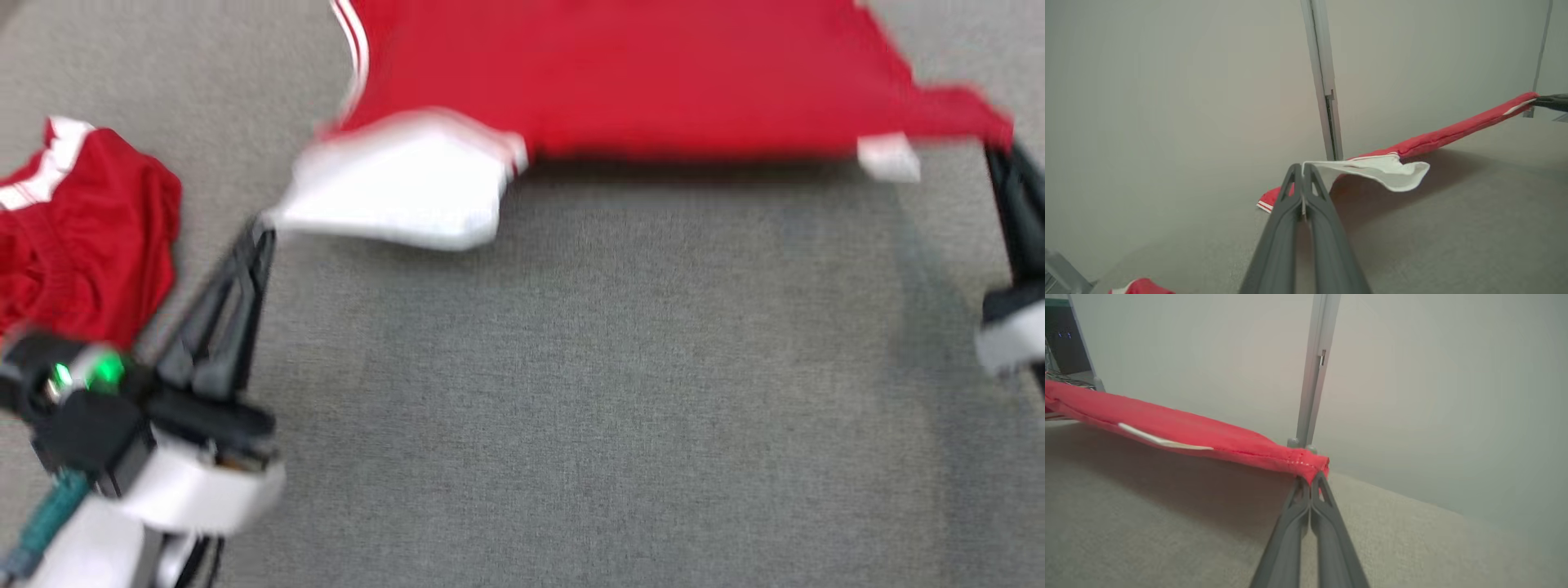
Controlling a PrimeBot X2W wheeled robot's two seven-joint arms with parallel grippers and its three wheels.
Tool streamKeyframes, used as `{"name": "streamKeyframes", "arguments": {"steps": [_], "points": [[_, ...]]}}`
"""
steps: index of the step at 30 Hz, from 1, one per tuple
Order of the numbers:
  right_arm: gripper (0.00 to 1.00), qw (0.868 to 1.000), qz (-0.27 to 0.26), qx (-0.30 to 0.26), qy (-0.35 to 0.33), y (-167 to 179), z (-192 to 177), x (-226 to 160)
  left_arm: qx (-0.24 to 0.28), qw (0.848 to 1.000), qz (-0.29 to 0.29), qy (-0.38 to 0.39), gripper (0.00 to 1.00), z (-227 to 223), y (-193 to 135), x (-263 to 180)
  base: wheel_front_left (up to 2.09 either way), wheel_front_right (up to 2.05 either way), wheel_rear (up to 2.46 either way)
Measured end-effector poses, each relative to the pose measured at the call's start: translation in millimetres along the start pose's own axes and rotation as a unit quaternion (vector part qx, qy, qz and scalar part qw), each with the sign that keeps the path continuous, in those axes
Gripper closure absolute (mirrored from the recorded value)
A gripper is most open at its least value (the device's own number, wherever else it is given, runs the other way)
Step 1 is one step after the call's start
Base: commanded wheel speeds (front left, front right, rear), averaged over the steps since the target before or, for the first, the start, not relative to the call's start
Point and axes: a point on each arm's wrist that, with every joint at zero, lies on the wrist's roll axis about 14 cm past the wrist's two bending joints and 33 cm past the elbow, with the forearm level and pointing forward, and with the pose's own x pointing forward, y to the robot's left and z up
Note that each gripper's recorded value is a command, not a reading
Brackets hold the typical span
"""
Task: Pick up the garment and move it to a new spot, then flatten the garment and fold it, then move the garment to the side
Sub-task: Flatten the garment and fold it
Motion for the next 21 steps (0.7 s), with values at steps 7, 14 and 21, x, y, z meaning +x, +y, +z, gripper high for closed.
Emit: {"name": "streamKeyframes", "arguments": {"steps": [7, 14, 21], "points": [[1.00, 0.996, -0.013, 0.038, 0.074, 22.5, -41.0, -89.1, -0.051, 0.997, 0.018, 0.064, 1.00, -10.9, -23.1, -83.8, 0.00, 0.00, 0.00], [1.00, 0.995, -0.026, 0.043, 0.088, 27.0, -45.4, -134.3, -0.071, 0.989, -0.014, 0.128, 1.00, -18.3, -49.0, -134.5, 0.00, 0.00, 0.00], [1.00, 0.993, -0.026, 0.051, 0.100, 32.2, -50.5, -158.6, -0.073, 0.981, -0.038, 0.175, 1.00, -14.8, -56.3, -148.7, 0.00, 0.00, 0.00]]}}
